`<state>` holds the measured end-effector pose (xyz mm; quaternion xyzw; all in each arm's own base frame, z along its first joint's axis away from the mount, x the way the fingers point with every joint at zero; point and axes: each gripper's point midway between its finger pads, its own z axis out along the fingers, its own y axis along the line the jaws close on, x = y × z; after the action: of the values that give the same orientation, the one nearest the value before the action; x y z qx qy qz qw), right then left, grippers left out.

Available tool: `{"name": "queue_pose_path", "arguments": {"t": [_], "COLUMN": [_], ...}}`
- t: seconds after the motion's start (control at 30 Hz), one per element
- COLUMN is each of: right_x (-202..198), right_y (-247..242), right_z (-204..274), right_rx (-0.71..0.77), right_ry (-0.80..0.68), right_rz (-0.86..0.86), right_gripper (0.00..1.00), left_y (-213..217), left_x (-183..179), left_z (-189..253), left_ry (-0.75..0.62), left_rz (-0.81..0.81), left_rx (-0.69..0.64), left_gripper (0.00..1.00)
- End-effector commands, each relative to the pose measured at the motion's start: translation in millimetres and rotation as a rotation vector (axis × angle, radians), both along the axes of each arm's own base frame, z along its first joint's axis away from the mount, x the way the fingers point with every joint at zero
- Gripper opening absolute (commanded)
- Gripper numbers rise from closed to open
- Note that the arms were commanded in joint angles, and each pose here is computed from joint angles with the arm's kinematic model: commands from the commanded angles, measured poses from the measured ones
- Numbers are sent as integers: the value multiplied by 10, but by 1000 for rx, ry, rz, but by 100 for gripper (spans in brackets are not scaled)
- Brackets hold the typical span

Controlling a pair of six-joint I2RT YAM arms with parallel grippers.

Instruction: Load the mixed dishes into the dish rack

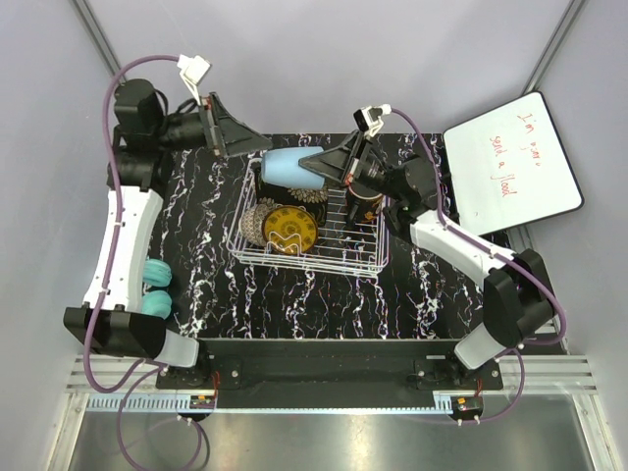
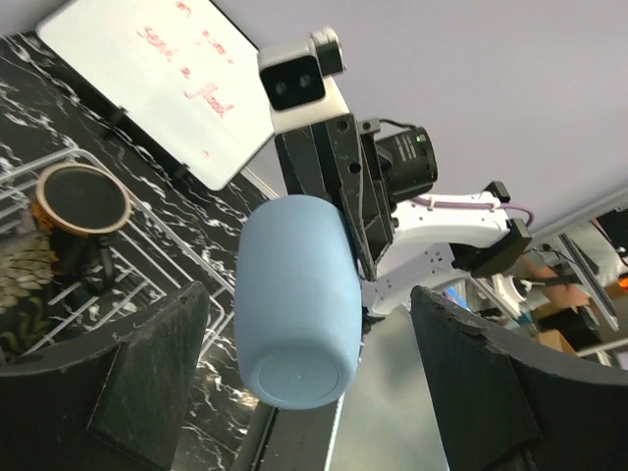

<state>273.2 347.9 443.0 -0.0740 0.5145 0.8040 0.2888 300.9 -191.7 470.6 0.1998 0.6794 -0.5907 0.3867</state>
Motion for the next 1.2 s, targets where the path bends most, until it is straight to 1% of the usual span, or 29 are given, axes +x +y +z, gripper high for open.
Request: {"name": "queue_pose_path", "arguments": {"t": [0.0,0.17,0.67,1.0,1.07,1.1,1.17], "right_x": [-85,-68,43,54,52,53,63], "right_y": [-38,-13,-6,104,123,140,154], "right_z": [289,319,369,334,326,316,317], "right_rx": [61,71,141,150,151,152,158], "right_ry": [-78,-79,-75,-60,-58,-57,-55], "right_rz": [29,51,28,57,59,62,64], "right_gripper": [0,0,0,0,0,0,0], "left_y": [-184,-265,-401,-455,-462,-468,-486], "left_x": [-214,-299,-408,-325,-309,-301,-304], "left_z": [-71,-172,-193,-251,-253,-256,-278], "left_ry": [-15,8,2,11,9,11,12], "left_rz": [-56,-85,-120,-92,-90,-90,-95], "left_rx": [4,7,10,17,17,18,20], "left_gripper": [86,86,84,85,83,80,67]}}
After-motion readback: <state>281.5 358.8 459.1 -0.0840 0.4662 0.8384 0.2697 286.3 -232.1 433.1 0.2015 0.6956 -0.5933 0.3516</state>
